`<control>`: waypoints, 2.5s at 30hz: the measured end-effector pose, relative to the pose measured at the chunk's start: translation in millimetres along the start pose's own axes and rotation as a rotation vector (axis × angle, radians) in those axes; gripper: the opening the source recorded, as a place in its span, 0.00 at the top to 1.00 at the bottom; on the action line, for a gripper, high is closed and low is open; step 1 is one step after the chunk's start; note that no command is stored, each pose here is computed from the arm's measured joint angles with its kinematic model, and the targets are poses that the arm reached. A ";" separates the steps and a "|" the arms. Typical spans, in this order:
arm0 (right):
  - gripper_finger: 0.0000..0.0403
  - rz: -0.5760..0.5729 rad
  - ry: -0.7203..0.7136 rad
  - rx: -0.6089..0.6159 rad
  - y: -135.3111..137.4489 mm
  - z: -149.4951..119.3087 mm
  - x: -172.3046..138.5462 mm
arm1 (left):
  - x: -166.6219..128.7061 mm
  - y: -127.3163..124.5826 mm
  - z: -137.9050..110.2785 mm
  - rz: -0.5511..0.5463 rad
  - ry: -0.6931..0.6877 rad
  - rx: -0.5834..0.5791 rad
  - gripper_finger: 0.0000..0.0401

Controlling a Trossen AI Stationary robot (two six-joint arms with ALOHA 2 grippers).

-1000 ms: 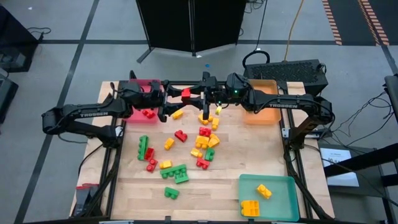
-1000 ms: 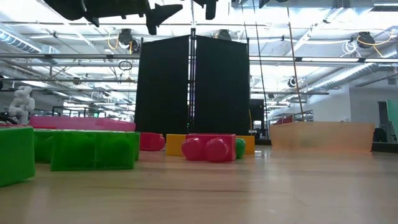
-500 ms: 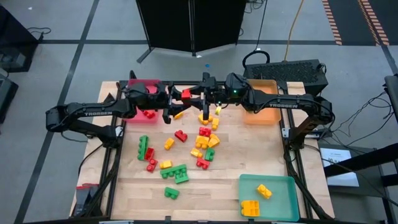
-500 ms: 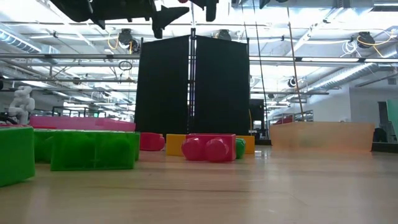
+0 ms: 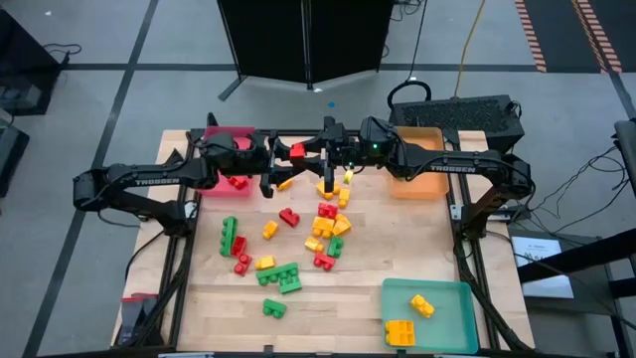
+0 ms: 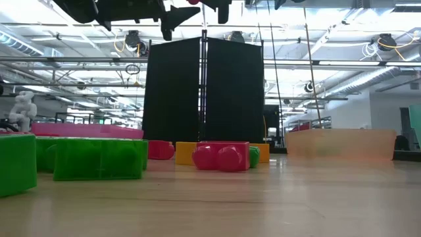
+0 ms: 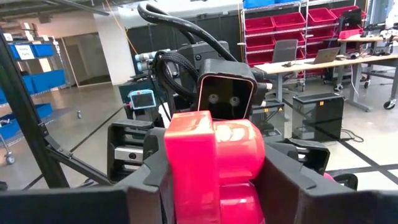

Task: Sort blocks
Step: Put the red game piece into the red bin

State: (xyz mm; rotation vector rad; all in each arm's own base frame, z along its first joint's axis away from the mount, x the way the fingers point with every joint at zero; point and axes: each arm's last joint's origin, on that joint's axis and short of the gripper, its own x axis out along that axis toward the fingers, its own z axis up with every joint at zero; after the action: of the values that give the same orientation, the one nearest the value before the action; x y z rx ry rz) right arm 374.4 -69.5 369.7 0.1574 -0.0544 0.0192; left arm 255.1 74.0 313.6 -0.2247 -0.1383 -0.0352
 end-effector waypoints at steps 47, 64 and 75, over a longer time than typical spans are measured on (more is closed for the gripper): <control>0.54 0.034 0.044 0.052 -1.3 -2.8 -0.8 | 0.0 0.0 -1.1 -0.008 0.013 -0.010 0.59; 0.31 0.063 0.035 0.043 0.4 4.6 -7.1 | -2.2 6.4 -2.5 0.036 0.037 -0.011 0.59; 0.31 -0.063 0.103 0.027 -13.2 20.4 -34.0 | -26.0 37.8 3.8 0.247 0.105 -0.044 0.59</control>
State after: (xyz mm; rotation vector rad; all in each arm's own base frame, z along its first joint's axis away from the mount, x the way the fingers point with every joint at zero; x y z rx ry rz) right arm 339.7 -86.2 385.9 0.1849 0.0537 -0.0345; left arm 230.7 112.2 305.3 -0.2816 -0.0044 0.1953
